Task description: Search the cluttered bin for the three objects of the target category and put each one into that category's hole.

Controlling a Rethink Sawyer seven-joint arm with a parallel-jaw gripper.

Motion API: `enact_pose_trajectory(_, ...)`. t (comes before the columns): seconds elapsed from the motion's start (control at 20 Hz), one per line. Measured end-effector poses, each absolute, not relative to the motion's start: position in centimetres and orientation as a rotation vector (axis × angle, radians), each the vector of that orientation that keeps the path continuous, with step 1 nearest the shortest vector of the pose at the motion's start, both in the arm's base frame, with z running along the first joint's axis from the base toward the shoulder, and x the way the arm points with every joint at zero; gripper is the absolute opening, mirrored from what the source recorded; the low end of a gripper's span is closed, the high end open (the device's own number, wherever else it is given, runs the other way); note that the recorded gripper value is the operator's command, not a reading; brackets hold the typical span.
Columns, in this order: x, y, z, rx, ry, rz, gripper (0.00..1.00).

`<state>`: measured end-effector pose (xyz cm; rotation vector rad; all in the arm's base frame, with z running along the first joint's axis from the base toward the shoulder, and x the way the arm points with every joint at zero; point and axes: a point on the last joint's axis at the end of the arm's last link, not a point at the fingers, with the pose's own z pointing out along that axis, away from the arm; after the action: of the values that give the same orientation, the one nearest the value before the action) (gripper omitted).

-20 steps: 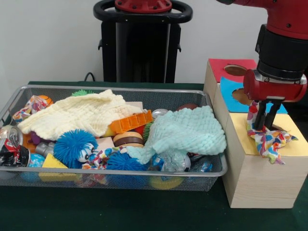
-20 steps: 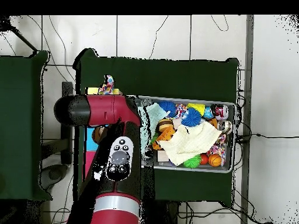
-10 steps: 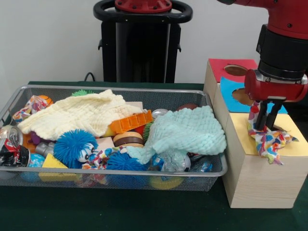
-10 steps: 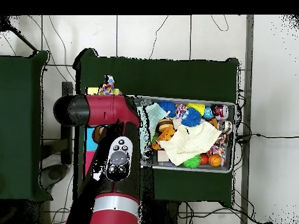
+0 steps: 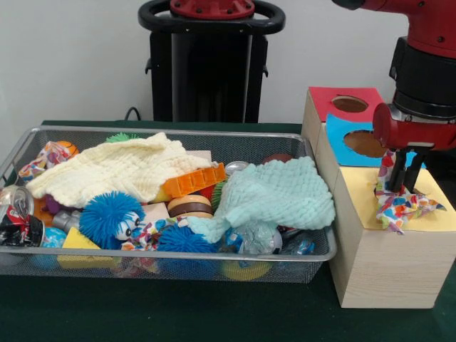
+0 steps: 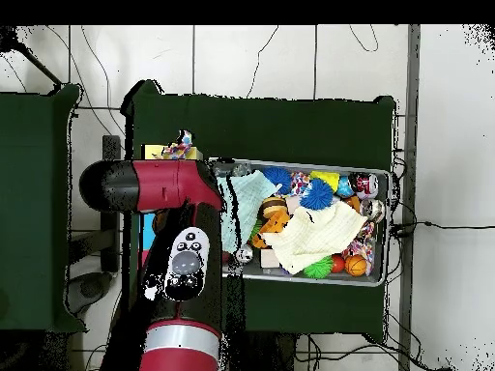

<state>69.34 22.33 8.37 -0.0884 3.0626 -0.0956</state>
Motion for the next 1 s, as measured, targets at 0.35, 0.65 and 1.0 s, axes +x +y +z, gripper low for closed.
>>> enact_pose_trajectory(0.35,69.4,22.7,8.1,-0.095,3.049,-0.094,0.00)
enact_pose_trajectory(0.65,69.6,22.7,7.5,-0.090,3.027,-0.091,0.00)
enact_pose_trajectory(1.0,70.0,22.6,6.1,-0.093,3.001,-0.096,0.00)
